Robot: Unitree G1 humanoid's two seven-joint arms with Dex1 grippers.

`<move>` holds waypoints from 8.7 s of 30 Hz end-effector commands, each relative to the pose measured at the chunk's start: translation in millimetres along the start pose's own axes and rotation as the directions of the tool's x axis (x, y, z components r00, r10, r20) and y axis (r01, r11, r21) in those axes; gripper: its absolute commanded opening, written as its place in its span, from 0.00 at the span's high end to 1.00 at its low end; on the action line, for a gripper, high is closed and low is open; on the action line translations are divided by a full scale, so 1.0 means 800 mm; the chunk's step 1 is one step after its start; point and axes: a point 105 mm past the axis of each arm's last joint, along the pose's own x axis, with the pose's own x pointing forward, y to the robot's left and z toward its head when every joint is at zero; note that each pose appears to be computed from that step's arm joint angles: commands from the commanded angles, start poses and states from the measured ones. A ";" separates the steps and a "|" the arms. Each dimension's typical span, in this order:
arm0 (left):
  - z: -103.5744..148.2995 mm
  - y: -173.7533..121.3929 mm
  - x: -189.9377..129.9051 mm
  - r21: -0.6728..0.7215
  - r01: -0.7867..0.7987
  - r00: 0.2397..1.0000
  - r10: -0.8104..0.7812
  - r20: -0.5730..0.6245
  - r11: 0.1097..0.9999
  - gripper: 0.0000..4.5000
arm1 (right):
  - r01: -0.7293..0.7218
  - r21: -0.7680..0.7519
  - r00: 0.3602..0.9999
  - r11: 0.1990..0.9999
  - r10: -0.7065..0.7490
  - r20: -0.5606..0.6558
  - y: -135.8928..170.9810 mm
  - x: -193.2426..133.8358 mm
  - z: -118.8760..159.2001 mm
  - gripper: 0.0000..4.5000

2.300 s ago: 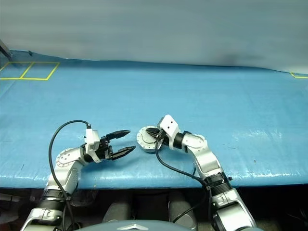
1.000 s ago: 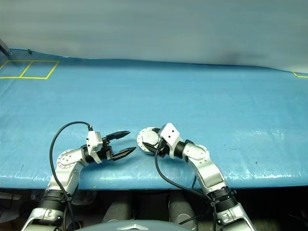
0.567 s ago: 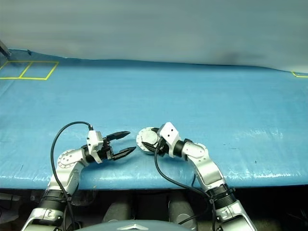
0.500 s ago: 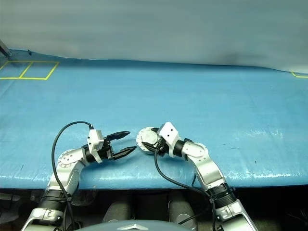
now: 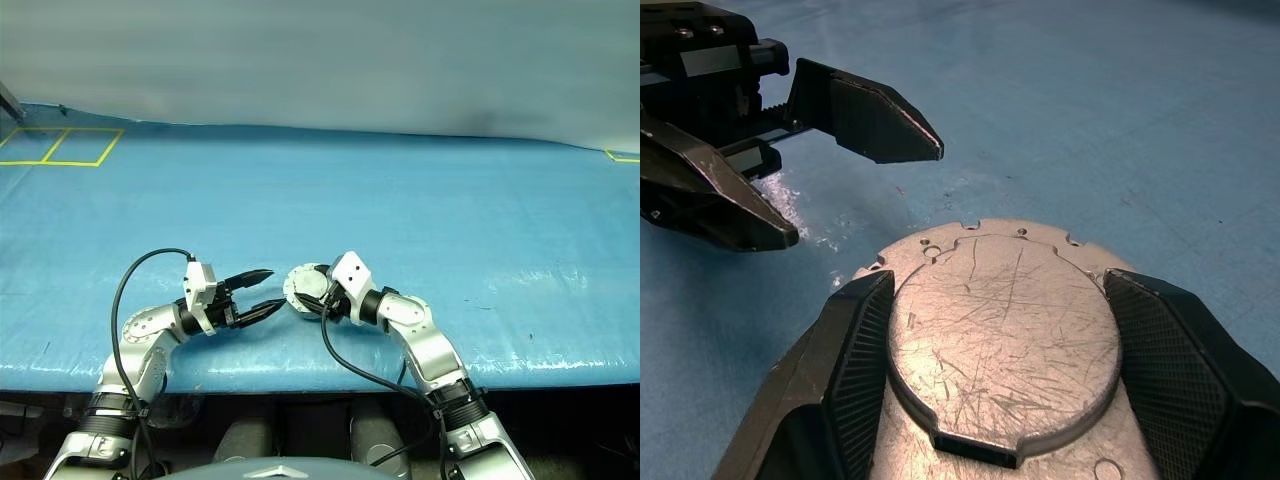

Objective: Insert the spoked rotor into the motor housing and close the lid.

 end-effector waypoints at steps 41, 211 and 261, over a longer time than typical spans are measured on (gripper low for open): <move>0.013 -0.007 0.004 0.025 0.029 0.999 -0.029 0.034 0.999 0.18 | -0.015 -0.068 0.981 0.998 0.002 -0.192 -0.009 -0.020 -0.038 0.33; -0.016 -0.016 0.040 0.047 0.043 0.997 -0.040 -0.069 0.998 1.00 | -0.014 0.932 0.976 0.362 -0.198 0.092 0.009 -0.048 -0.036 0.58; 0.037 -0.015 0.029 -0.671 0.154 0.943 0.095 0.318 0.725 0.01 | -0.116 0.862 0.865 0.493 -0.377 0.331 -0.048 -0.069 0.068 0.73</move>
